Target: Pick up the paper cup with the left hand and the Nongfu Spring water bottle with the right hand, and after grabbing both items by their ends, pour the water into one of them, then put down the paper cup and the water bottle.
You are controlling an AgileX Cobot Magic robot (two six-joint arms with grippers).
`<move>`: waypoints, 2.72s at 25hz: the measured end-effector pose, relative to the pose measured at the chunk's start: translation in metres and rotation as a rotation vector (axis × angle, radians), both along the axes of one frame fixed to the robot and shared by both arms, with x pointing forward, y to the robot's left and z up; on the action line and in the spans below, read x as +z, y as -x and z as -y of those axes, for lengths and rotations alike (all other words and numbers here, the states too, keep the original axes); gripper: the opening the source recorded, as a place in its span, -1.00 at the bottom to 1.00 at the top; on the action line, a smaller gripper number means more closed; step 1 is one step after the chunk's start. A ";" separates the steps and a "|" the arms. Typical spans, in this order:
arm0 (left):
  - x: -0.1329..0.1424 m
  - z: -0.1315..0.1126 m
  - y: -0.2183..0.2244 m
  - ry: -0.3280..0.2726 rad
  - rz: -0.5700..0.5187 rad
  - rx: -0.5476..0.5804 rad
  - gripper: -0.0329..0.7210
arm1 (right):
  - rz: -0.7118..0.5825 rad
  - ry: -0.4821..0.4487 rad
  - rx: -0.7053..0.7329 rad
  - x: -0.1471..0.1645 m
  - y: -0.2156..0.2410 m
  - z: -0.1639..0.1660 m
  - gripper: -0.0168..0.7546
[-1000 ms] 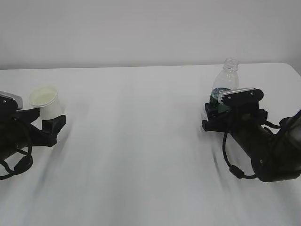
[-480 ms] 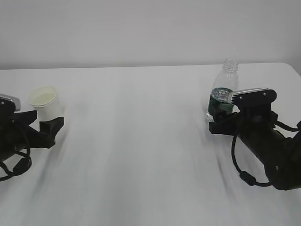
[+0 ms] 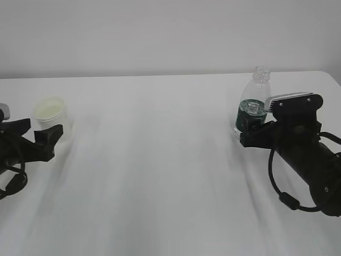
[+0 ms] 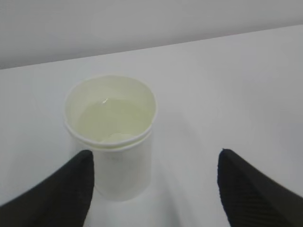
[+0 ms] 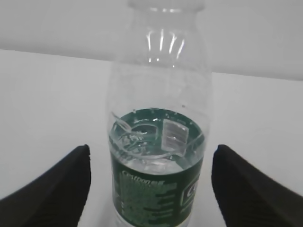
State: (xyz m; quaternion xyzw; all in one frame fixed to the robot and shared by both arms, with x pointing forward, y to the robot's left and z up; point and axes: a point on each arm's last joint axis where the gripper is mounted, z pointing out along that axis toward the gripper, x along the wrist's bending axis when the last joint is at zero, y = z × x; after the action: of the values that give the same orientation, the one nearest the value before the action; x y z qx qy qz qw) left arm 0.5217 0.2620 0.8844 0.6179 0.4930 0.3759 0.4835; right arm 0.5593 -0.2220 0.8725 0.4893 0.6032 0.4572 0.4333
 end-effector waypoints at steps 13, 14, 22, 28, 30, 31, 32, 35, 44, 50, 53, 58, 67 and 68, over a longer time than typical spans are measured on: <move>0.076 -0.008 0.018 0.012 0.199 0.063 0.64 | -0.014 -0.010 0.003 0.020 0.008 0.002 0.59; 0.082 -0.008 0.021 0.012 0.203 0.068 0.64 | -0.013 -0.012 0.003 0.023 0.008 0.002 0.59; 0.123 -0.012 0.042 0.015 0.265 0.085 0.62 | -0.007 -0.017 0.016 0.042 0.010 0.001 0.58; 0.144 -0.014 0.058 0.009 0.274 0.092 0.60 | -0.002 -0.017 0.033 0.060 0.014 0.001 0.58; 0.149 -0.015 0.063 0.006 0.274 0.094 0.59 | -0.005 -0.018 0.039 0.067 0.016 0.001 0.58; 0.150 -0.015 0.066 0.004 0.270 0.095 0.59 | -0.002 -0.020 0.042 0.072 0.018 0.001 0.58; 0.153 -0.015 0.068 0.004 0.276 0.095 0.59 | 0.000 -0.020 0.045 0.077 0.019 0.001 0.58; 0.160 -0.016 0.076 0.004 0.292 0.098 0.59 | 0.020 -0.012 0.053 0.092 0.023 0.002 0.58; 0.177 -0.019 0.100 0.005 0.305 0.108 0.59 | 0.038 0.000 0.071 0.129 0.041 0.005 0.58; 0.188 -0.022 0.119 0.009 0.316 0.116 0.59 | 0.009 0.007 0.085 0.145 0.055 0.008 0.58; 0.193 -0.023 0.128 0.013 0.321 0.121 0.59 | 0.005 0.005 0.090 0.154 0.062 0.009 0.58; 0.196 -0.025 0.142 0.013 0.292 0.128 0.59 | -0.025 0.006 0.100 0.164 0.074 0.011 0.58; 0.208 -0.026 0.148 0.001 0.230 0.134 0.59 | -0.021 0.022 0.123 0.189 0.102 0.017 0.58; 0.211 -0.027 0.149 0.000 0.224 0.134 0.59 | -0.018 0.025 0.126 0.192 0.105 0.018 0.58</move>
State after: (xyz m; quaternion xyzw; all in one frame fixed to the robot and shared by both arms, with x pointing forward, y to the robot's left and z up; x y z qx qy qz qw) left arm 0.3729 0.2885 1.0957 0.5375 0.4762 0.4742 0.5094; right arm 0.4544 -0.2402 1.0645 0.4491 0.6422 0.4716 0.4043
